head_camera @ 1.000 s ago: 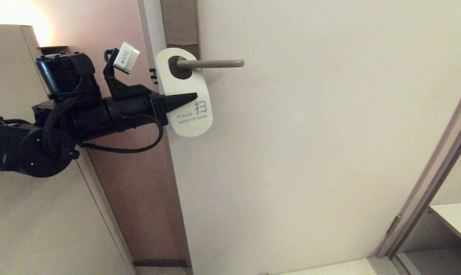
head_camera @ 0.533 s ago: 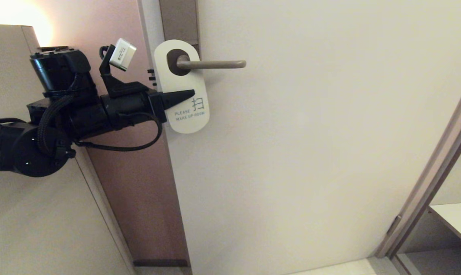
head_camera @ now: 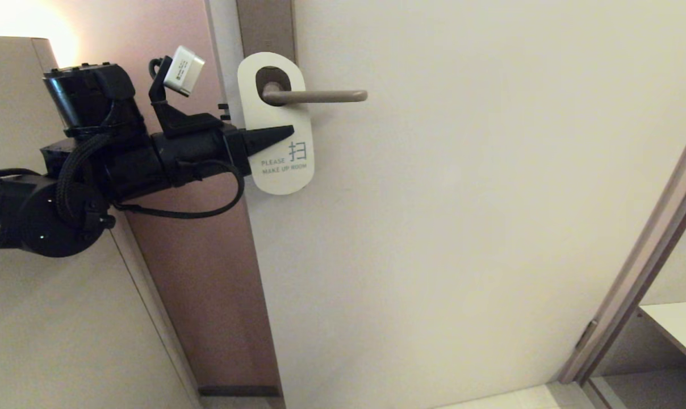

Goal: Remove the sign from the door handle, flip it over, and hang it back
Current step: Take down the sign

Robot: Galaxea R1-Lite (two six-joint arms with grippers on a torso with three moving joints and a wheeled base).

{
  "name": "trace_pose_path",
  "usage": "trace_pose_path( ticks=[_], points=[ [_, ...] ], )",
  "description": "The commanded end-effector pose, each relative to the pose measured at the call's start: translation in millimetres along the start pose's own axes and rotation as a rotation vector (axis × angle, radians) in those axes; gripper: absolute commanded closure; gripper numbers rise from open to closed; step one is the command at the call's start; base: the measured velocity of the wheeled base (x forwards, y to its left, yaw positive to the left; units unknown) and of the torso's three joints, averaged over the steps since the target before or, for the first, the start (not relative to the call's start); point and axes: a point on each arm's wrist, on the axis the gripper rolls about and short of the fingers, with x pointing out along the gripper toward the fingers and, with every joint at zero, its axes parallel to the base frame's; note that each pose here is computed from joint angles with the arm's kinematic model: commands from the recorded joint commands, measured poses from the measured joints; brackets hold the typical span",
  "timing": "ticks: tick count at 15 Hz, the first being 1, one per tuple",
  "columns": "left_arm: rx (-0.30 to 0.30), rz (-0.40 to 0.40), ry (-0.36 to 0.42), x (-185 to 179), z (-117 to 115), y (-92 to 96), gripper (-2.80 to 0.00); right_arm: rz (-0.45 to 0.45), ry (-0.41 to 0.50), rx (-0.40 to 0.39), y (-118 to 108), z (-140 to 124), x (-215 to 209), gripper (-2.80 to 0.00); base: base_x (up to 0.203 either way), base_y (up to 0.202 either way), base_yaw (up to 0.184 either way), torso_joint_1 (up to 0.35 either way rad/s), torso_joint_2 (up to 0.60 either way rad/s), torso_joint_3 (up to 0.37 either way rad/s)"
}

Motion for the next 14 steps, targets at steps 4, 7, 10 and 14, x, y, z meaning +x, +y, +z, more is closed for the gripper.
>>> trace_pose_path(
  ticks=[4, 7, 10, 14],
  points=[
    [-0.002, -0.019, 0.008, 0, 3, -8.5, 0.00, 0.002, 0.001, -0.001, 0, 0, 0, 0.00, 0.000, 0.000, 0.000, 0.000, 0.00, 0.000],
    [0.012, -0.018, 0.012, -2, 5, -10.9, 0.00, 0.000, 0.000, -0.001, 0, 0, 0, 0.00, 0.000, 0.000, 0.000, 0.000, 0.00, 0.000],
    [0.018, -0.018, 0.008, -4, 8, -13.4, 0.00, 0.000, 0.000, -0.001, 0, 0, 0, 0.00, 0.000, 0.000, 0.000, 0.000, 0.00, 0.000],
    [0.056, -0.002, 0.043, -7, 6, -15.4, 0.00, 0.001, 0.000, -0.001, 0, 0, 0, 0.00, 0.000, 0.000, 0.000, 0.000, 0.00, 0.000]
  ],
)
